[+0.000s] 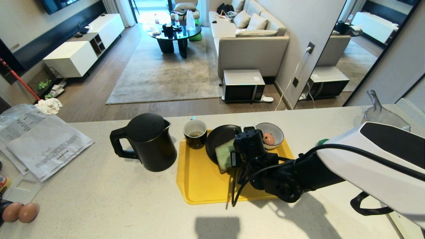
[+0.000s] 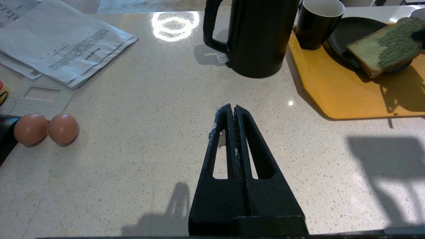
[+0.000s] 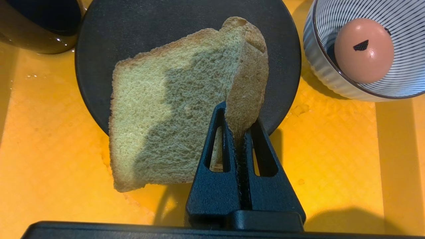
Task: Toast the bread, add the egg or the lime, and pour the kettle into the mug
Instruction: Put the baked bread on a plate
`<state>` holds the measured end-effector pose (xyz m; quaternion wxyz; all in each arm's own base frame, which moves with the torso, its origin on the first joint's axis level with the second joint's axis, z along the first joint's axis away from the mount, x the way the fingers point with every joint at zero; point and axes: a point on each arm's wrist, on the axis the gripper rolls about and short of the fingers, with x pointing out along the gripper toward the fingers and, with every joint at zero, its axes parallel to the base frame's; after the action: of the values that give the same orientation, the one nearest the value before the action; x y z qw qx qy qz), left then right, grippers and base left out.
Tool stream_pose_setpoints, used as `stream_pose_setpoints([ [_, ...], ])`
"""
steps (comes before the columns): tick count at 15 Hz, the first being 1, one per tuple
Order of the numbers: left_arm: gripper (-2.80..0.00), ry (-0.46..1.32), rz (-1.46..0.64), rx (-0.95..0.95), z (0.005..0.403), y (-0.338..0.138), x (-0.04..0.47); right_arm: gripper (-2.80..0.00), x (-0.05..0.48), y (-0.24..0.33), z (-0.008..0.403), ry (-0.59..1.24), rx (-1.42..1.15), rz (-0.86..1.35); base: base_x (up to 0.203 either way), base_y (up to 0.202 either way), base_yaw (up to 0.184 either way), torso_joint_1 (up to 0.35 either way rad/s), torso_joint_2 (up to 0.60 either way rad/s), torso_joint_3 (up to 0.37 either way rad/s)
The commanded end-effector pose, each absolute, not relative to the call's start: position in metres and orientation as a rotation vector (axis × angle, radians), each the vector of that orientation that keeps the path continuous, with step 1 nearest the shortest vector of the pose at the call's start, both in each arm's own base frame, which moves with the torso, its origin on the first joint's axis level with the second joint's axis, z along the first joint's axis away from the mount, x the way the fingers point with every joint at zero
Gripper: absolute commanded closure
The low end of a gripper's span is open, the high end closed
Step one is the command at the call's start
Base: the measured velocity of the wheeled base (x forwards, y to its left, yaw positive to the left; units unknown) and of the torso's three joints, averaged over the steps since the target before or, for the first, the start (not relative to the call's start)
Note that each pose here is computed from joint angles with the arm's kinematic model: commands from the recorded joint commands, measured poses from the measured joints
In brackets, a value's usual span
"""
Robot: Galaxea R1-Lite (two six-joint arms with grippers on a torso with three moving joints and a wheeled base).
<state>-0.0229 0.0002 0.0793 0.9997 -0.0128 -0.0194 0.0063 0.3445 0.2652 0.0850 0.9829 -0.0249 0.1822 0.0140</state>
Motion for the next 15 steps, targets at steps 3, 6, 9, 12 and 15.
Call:
stream_pose_setpoints([
  [3,0.0,-0.028,0.013,-0.026,0.0755,0.0002,-0.022,0.0,0.3463,0.263,0.0843,0.362,-0.046,0.019,0.0,0.0,0.0,0.0,0.0,0.0],
  [6,0.0,-0.028,0.013,-0.026,0.0755,0.0002,-0.022,0.0,0.3469,0.2626,0.0857,0.342,-0.032,0.02,0.0,0.0,0.0,0.0,0.0,0.0],
  [9,0.0,-0.028,0.013,-0.026,0.0755,0.0002,-0.022,0.0,0.3465,0.2623,0.0849,0.345,-0.035,0.02,0.0,0.0,0.0,0.0,0.0,0.0],
  [12,0.0,-0.028,0.013,-0.026,0.0755,0.0002,-0.022,0.0,0.3467,0.261,0.0839,0.347,-0.049,0.019,0.0,0.0,0.0,0.0,0.0,0.0],
  [15,0.0,-0.028,0.013,-0.026,0.0755,0.0002,-0.022,0.0,0.3467,0.2608,0.083,0.35,-0.052,0.019,0.0,0.0,0.0,0.0,0.0,0.0],
])
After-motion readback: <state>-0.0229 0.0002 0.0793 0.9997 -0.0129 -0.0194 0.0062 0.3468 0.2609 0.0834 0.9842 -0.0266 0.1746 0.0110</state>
